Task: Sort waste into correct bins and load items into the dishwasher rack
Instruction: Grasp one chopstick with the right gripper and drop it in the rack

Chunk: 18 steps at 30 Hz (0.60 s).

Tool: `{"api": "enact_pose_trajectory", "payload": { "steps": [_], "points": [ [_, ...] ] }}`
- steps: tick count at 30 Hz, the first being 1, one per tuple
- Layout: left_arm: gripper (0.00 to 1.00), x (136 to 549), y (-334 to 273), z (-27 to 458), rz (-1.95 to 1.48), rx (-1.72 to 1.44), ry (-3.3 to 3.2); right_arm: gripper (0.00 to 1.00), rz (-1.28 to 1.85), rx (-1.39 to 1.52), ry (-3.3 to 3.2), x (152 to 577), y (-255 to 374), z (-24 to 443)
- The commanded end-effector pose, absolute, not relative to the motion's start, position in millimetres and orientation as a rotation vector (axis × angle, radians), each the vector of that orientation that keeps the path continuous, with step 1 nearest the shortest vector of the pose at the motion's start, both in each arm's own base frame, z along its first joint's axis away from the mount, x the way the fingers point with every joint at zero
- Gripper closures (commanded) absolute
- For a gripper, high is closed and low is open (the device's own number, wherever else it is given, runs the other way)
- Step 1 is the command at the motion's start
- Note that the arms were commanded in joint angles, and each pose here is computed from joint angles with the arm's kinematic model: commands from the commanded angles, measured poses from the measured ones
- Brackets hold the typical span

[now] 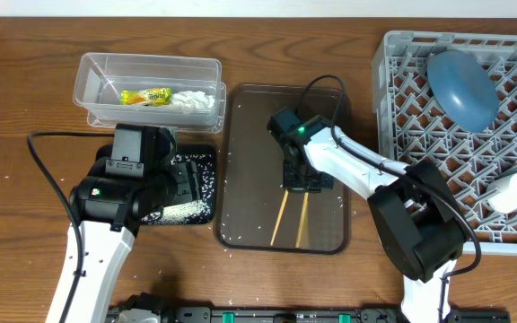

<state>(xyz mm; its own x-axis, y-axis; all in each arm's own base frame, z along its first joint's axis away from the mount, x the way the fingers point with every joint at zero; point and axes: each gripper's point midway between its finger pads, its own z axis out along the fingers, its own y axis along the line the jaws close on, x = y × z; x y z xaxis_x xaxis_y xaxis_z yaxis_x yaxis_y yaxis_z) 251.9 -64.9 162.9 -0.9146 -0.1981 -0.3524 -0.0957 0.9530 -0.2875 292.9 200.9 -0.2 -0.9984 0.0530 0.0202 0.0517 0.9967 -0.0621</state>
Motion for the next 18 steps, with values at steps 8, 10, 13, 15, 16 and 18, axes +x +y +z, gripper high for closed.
{"api": "enact_pose_trajectory", "payload": {
  "steps": [8,10,13,15,16,18],
  "points": [
    [0.31,254,-63,164,-0.370,-0.223,2.719,0.99,0.057,0.001,-3.149,322,163,20],
    [0.31,254,-63,164,-0.370,-0.223,2.719,0.99,-0.039,0.092,-3.181,333,160,43],
    [0.31,254,-63,164,-0.370,-0.223,2.719,0.99,-0.166,0.165,-3.263,350,149,85],
    [0.31,254,-63,164,-0.370,-0.223,2.719,0.99,-0.225,0.207,-3.340,360,135,115],
    [0.31,254,-63,164,-0.370,-0.223,2.718,0.99,-0.231,0.220,-3.373,364,128,127],
    [0.31,254,-63,164,-0.370,-0.223,2.718,0.99,-0.223,0.247,-3.432,368,109,147]
  ]
}}
